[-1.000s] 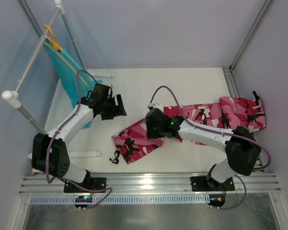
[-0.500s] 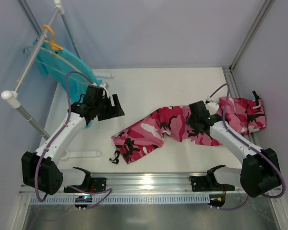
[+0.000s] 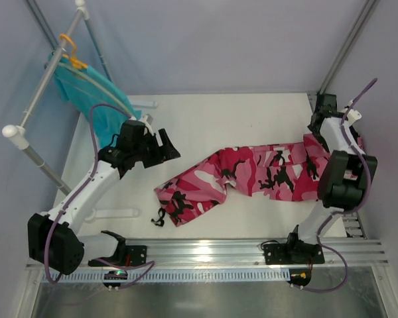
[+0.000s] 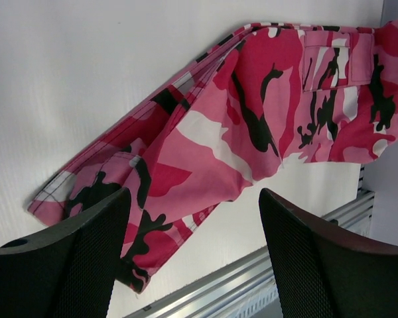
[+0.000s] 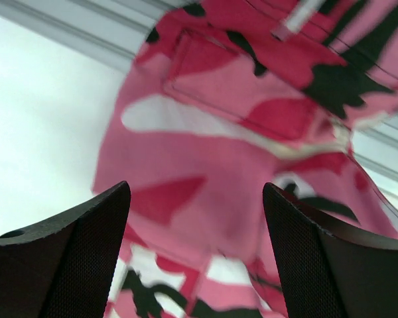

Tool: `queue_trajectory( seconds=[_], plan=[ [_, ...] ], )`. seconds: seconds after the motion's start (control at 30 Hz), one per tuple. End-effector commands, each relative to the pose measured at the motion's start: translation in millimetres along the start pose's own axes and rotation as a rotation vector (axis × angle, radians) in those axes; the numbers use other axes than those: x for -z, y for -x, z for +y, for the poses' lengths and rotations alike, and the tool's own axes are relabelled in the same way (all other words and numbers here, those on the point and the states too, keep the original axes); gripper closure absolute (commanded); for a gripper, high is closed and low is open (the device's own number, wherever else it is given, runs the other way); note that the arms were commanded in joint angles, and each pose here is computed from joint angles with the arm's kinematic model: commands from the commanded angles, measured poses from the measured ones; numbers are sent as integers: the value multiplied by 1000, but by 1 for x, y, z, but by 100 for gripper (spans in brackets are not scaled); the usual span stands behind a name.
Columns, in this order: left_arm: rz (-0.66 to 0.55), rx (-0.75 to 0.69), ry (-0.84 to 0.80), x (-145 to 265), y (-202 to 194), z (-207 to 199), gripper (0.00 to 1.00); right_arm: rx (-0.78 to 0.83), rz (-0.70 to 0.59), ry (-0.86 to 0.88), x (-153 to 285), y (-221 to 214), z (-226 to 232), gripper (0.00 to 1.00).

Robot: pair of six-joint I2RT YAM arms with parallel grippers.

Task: Place the trousers on the hanger
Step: Fold the trousers

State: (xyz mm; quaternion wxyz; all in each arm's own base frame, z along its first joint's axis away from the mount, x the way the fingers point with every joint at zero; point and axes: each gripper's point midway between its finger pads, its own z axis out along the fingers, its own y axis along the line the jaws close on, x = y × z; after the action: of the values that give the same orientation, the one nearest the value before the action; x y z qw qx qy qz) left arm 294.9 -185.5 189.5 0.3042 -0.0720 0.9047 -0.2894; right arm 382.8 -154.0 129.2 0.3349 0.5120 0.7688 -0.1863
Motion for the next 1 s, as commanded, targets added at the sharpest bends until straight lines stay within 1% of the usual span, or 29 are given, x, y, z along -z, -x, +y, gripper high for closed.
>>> queue_trajectory(
  seconds=[0.0,0.03,0.07,0.1,0.13,0.2,0.23,0.3,0.33,0.4,0.47,0.5,0.6,0.7,0.77,0.93,0.97],
  plan=[
    [-16,-3,-91,-8,3,-24,21,28,48,-86,-35,6,4,17],
    [-17,-6,-93,-12,3,-25,21,5,54,-48,-39,17,18,17],
    [-17,-8,-96,-14,4,-28,22,11,62,-46,-45,18,24,17],
    [3,-9,-86,-22,0,-27,22,26,93,-75,-62,5,28,17],
    [4,-9,-95,-25,1,-30,22,-2,73,-56,-62,20,41,17],
    [24,-15,-101,-35,-1,-36,22,-4,107,-103,-82,9,45,17],
    [31,-24,-100,-38,-2,-38,22,-25,85,-95,-85,21,56,17],
    [41,-41,-97,-43,-4,-44,22,-34,81,-154,-92,25,53,17],
    [52,-49,-86,-49,-6,-43,22,-62,76,-170,-104,27,60,17],
    [59,-58,-85,-53,-7,-45,22,-72,85,-200,-114,25,59,17],
    [76,-59,-77,-61,-10,-43,22,-70,78,-215,-126,23,62,15],
    [79,-61,-78,-64,-11,-44,22,-76,96,-204,-129,22,63,14],
    [98,-57,-76,-72,-15,-44,22,-56,90,-191,-130,29,64,14],
    [98,-57,-79,-76,-14,-47,23,-45,113,-233,-125,26,47,14],
    [91,-61,-91,-78,-12,-51,23,-29,128,-257,-128,15,36,14],
    [94,-71,-92,-78,-10,-54,23,52,165,-215,-137,11,37,17],
    [96,-73,-86,-77,-12,-52,23,45,199,-204,-140,7,36,19]
  ],
)
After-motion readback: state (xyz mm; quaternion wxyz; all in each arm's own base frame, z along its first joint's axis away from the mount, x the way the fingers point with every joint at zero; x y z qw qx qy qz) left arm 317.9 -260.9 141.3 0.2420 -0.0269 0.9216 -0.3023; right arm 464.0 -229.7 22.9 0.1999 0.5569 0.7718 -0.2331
